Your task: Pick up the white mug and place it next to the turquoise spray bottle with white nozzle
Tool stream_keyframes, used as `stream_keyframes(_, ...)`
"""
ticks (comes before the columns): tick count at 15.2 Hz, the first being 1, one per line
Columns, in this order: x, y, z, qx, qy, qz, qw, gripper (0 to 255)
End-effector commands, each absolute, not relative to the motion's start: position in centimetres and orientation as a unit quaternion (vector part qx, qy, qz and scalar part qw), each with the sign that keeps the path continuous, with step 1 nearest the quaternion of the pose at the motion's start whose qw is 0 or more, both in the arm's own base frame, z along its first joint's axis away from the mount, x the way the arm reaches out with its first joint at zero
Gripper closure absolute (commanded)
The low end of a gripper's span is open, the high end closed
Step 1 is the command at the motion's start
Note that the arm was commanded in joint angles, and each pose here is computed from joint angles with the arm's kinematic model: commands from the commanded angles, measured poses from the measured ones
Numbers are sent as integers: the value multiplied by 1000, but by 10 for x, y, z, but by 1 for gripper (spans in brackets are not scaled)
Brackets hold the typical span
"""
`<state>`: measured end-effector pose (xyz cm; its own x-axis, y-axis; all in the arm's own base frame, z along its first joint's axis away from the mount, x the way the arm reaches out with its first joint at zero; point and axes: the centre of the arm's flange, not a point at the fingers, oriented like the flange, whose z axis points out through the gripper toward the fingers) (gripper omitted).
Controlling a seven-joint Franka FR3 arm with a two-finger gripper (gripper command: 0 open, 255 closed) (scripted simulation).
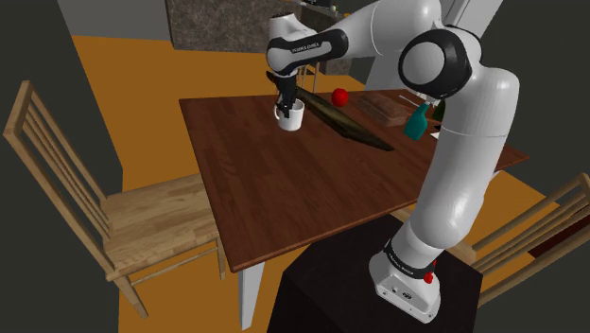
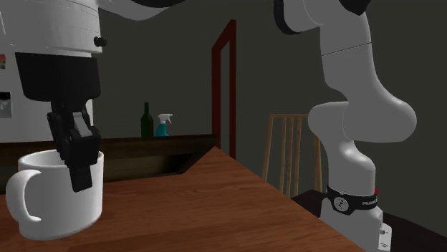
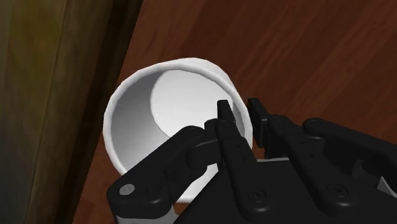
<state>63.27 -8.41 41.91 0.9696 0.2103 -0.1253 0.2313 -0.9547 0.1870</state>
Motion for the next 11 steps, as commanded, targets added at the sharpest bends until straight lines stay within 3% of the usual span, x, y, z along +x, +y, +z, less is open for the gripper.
stream_keyframes(1,633,-88,433,987,111,-50,103,255)
stream_keyframes(11,633,-88,486,987,111,-50,103,255)
